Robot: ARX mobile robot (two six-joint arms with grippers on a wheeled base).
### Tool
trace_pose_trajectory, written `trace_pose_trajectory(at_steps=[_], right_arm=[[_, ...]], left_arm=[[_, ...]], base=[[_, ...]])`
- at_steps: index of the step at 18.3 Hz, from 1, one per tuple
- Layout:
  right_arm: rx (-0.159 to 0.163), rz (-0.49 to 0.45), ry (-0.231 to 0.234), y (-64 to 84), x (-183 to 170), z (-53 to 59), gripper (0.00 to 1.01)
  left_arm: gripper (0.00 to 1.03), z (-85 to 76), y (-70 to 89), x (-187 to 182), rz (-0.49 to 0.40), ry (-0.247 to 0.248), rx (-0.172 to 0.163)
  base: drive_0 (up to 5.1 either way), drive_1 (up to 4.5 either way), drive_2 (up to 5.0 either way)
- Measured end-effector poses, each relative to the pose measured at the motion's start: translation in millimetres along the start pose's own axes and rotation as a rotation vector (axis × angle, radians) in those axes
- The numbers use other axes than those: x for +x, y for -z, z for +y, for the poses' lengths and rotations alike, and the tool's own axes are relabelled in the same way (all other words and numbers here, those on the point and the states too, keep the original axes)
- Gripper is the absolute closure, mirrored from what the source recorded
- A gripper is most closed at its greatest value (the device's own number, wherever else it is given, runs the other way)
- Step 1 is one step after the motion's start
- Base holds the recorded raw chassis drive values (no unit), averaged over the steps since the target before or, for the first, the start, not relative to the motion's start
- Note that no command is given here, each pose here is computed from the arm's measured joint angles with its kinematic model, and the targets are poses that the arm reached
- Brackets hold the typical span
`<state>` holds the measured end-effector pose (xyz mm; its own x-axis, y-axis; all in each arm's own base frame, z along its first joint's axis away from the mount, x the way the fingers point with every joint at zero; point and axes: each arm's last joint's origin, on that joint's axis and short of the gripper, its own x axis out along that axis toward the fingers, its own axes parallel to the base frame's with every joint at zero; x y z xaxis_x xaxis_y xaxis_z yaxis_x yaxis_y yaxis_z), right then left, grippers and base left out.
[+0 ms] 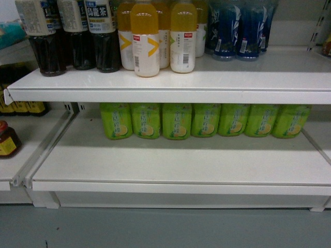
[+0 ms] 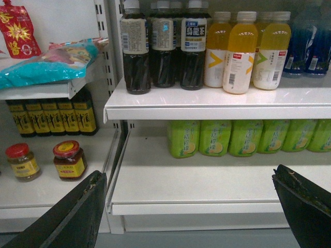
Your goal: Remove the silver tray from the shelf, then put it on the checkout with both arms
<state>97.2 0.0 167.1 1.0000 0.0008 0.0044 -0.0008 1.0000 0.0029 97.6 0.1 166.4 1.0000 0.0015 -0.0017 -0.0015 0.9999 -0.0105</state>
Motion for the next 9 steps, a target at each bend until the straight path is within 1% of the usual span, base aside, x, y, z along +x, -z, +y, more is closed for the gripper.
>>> trace_pose_trajectory(at_steps=[9], right_arm=[[0.000, 0.000, 0.000, 0.0, 0.0, 0.0, 0.03]], left_arm=[[0.05, 0.0, 0.0, 0.0, 0.000, 0.000, 0.000]], base=[[0.0, 0.00, 0.0]])
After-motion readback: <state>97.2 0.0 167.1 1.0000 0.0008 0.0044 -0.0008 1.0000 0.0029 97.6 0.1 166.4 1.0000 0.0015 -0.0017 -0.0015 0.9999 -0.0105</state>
